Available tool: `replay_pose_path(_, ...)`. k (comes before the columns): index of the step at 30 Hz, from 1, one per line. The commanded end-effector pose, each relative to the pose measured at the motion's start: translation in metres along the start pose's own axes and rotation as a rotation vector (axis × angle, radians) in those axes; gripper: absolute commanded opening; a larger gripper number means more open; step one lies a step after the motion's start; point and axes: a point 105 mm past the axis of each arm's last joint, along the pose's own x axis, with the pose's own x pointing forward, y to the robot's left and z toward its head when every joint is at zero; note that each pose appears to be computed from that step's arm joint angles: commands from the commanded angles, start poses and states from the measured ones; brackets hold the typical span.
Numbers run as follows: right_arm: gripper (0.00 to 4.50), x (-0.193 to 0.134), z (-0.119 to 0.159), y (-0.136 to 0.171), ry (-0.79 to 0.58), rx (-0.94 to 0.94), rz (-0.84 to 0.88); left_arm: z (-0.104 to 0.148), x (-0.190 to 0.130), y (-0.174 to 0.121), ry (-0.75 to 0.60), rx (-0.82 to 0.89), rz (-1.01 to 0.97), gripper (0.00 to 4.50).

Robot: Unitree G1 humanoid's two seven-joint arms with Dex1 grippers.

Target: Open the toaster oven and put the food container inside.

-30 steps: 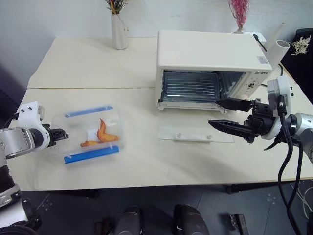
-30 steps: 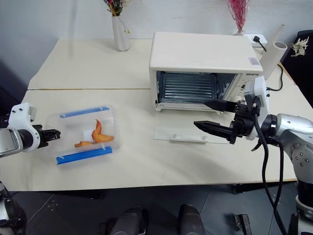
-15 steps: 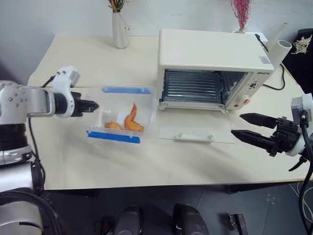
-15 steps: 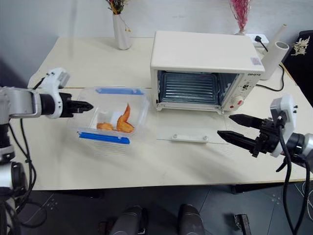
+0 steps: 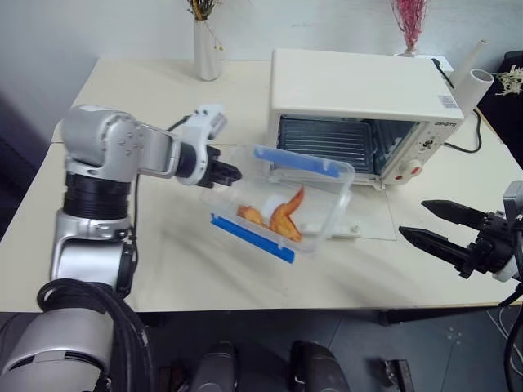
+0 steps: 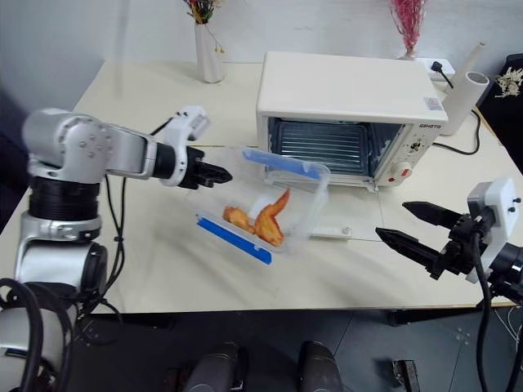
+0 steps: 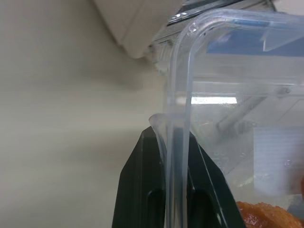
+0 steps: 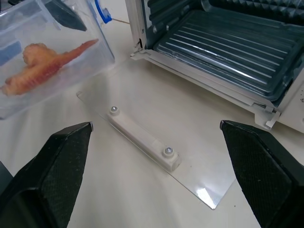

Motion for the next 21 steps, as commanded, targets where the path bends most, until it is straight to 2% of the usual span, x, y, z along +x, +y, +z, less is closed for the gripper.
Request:
replay_pose_path(1,4.50,-0.006,0.009,0.005,-0.041,-0.038,-0.025,0.021,0.008,-0.018,-0.049,0.084,-0.029,0.00)
replay_pose_path(9,4.50,-0.012,0.005,0.006,-0.045,-0.028,-0.067,0.033,0.048,-0.026,-0.038,0.092,0.002,0.00)
replay_pose_path(18,4.50,-0.014,0.005,0.001,-0.055,-0.033,-0.091,0.028,0.080,-0.028,-0.029,0.054,0.106,0.00)
replay_pose_path(21,4.50,-0.013,0.006,0.000,-0.056,-0.035,-0.091,0.030,0.082,-0.027,-0.043,0.041,0.127,0.90)
